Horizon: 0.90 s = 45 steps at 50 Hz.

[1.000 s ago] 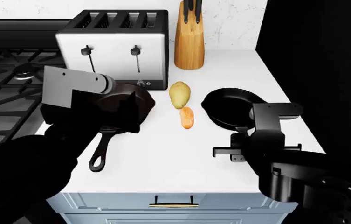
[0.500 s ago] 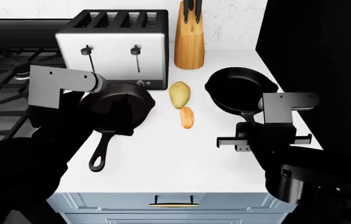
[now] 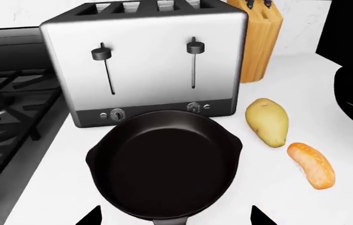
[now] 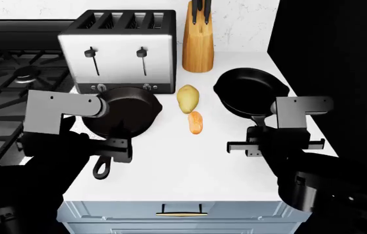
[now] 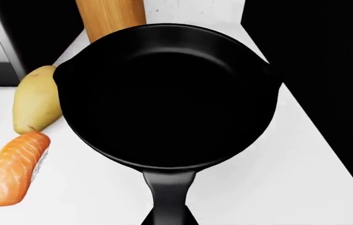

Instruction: Place both pans onto different burners. Then place the potato and the sushi on different pans.

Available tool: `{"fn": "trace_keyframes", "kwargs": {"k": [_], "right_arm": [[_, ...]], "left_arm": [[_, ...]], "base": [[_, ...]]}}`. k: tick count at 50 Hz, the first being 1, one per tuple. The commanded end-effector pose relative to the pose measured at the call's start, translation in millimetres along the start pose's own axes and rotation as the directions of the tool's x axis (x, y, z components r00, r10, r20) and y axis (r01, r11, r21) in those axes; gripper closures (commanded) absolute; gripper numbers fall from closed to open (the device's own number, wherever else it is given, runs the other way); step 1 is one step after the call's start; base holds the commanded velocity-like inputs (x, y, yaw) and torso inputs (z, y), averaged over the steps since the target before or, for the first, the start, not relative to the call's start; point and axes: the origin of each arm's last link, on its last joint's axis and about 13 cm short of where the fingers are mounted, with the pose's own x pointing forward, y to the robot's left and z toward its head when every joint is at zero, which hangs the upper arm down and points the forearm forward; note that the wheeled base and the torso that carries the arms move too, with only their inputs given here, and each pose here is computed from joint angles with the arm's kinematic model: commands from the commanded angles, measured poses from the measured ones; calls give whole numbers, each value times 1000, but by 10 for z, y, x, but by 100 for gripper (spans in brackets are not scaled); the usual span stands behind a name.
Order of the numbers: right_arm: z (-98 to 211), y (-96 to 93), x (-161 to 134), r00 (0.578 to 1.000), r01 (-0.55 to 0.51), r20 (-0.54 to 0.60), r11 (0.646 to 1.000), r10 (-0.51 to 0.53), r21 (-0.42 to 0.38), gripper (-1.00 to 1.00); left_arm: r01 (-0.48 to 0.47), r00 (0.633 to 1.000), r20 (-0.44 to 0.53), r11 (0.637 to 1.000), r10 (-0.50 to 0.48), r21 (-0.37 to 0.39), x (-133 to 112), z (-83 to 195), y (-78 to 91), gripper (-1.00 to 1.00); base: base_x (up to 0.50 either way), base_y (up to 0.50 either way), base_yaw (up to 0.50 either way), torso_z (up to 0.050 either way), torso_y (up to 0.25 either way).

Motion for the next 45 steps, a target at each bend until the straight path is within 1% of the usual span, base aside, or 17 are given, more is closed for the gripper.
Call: {"fn": "trace_keyframes", "kwargs": {"k": [1, 7, 11, 22, 26, 32, 45], "right_arm": [[81, -37, 30, 999, 16, 52, 1000, -16, 2, 100], [76, -36, 46, 999, 16, 46, 1000, -16, -1, 100], [70, -35, 58, 999, 18, 45, 1000, -18, -1, 100], [6, -48, 118, 999, 23, 34, 1000, -23, 5, 100], [-2, -53, 124, 999, 25, 31, 1000, -25, 3, 100], [-2, -64, 119, 999, 30, 29, 1000, -29, -4, 100], [-29, -80, 134, 999, 33, 17, 999, -33, -7, 100]], "left_arm": [[-31, 999, -21, 998, 30, -54, 43, -162, 10, -100], [-29, 999, -47, 996, 25, -85, 110, -241, 18, -100], [-26, 998, -62, 996, 20, -91, 135, -272, 8, -100], [13, 991, -134, 998, -21, -60, 179, -309, -26, -100], [16, 990, -139, 999, -22, -51, 202, -283, -30, -100], [11, 989, -148, 999, -18, -46, 273, -316, -29, -100], [-10, 987, -159, 998, 1, -61, 348, -392, -2, -100]], "base": [[0, 0, 0, 0, 10], [0, 0, 0, 3, 2], [0, 0, 0, 0, 0], [0, 0, 0, 0, 2], [0, 0, 0, 0, 3], [0, 0, 0, 2, 2], [0, 0, 0, 0, 2]]}}
